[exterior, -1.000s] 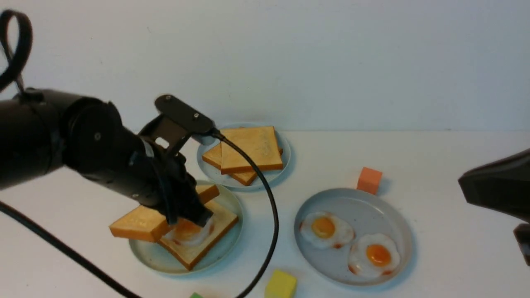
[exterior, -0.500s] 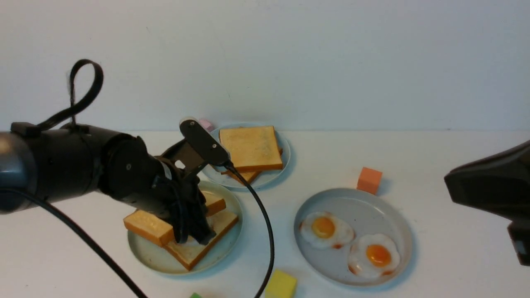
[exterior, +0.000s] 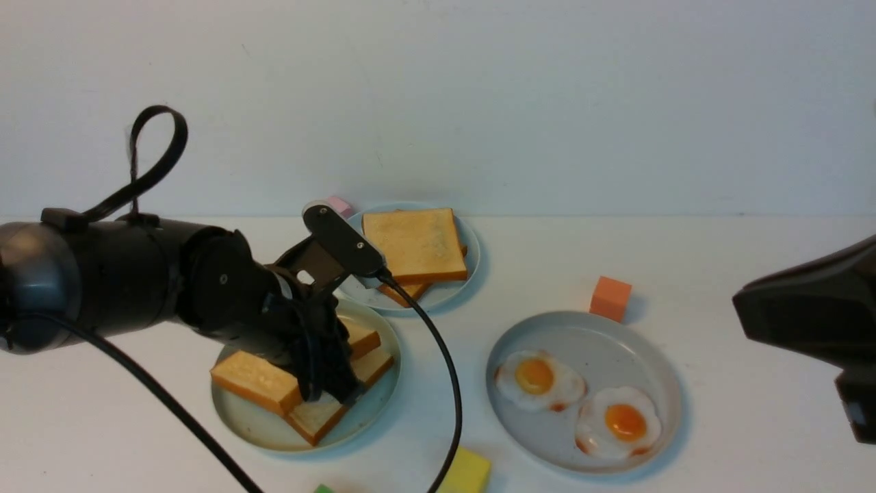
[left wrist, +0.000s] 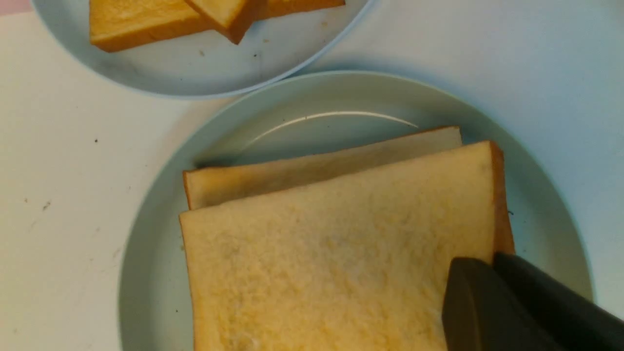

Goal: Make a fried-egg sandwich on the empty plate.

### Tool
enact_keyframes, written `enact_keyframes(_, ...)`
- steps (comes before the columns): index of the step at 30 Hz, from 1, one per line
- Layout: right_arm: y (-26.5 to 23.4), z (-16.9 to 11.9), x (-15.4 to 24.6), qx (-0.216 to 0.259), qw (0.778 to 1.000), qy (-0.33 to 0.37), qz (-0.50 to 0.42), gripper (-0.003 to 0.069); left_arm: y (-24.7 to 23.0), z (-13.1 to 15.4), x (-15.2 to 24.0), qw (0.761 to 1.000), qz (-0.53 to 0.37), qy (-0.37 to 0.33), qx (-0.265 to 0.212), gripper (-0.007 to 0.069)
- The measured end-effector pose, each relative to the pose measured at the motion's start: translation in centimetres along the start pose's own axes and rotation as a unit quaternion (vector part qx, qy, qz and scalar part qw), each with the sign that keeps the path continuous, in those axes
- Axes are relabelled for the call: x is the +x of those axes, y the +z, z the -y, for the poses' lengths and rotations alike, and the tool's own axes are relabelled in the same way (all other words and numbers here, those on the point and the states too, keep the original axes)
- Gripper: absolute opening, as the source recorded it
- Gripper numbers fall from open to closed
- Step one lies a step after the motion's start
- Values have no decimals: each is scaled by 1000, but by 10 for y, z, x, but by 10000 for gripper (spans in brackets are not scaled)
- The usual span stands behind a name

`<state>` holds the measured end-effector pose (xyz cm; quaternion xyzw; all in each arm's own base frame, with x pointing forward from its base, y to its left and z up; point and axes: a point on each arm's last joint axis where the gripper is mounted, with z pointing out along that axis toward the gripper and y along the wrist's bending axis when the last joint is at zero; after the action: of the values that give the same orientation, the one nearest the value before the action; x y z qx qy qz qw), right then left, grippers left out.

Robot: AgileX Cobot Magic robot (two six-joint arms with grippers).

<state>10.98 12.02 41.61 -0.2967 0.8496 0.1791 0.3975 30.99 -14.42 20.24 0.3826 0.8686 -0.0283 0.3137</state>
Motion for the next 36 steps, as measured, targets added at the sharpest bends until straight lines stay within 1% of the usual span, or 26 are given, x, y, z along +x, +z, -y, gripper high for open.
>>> enact_keyframes(4,0,-1,0,-5,1000,3,-2,61,0,0,0,1000,0,0,0,17)
enact_keyframes(7,0,-2,1,-10,1000,6,-3,60,0,0,0,1000,0,0,0,43)
enact_keyframes(12,0,-4,1,-23,1000,3,-6,63,0,0,0,1000,0,0,0,166)
enact_keyframes(13,0,-4,1,-24,1000,4,-6,63,0,0,0,1000,0,0,0,172)
enact_keyframes(17,0,-6,1,-31,999,7,-8,64,0,0,0,1000,2,-4,0,282)
enact_keyframes(21,0,-6,1,-32,999,8,-8,66,-1,1,-2,999,9,-32,7,329)
enact_keyframes(25,0,-6,1,-32,999,8,-8,69,-11,2,-7,997,29,-63,12,343)
enact_keyframes(27,0,-6,1,-32,999,8,-8,70,-22,1,-11,996,46,-72,11,342)
enact_keyframes(28,0,-6,1,-32,999,8,-8,71,-36,1,-15,995,65,-80,10,328)
enact_keyframes(29,0,-6,1,-32,999,8,-8,71,-38,1,-16,994,68,-83,10,325)
enact_keyframes(30,0,-6,1,-32,999,8,-8,71,-60,2,-21,991,95,-93,10,296)
enact_keyframes(32,-2,-6,2,-32,999,5,-5,73,-100,5,-27,983,142,-113,18,207)
enact_keyframes(33,-5,-5,2,-33,999,1,-1,73,-134,8,-29,976,181,-119,21,133)
enact_keyframes(34,-5,-5,2,-33,999,1,-1,73,-139,9,-29,975,186,-120,22,133)
enact_keyframes(35,-10,-5,3,-35,999,0,7,73,-168,13,-27,967,221,-124,27,53)
enact_keyframes(36,-13,-4,4,-35,999,0,11,73,-192,18,-23,960,250,-125,28,7)
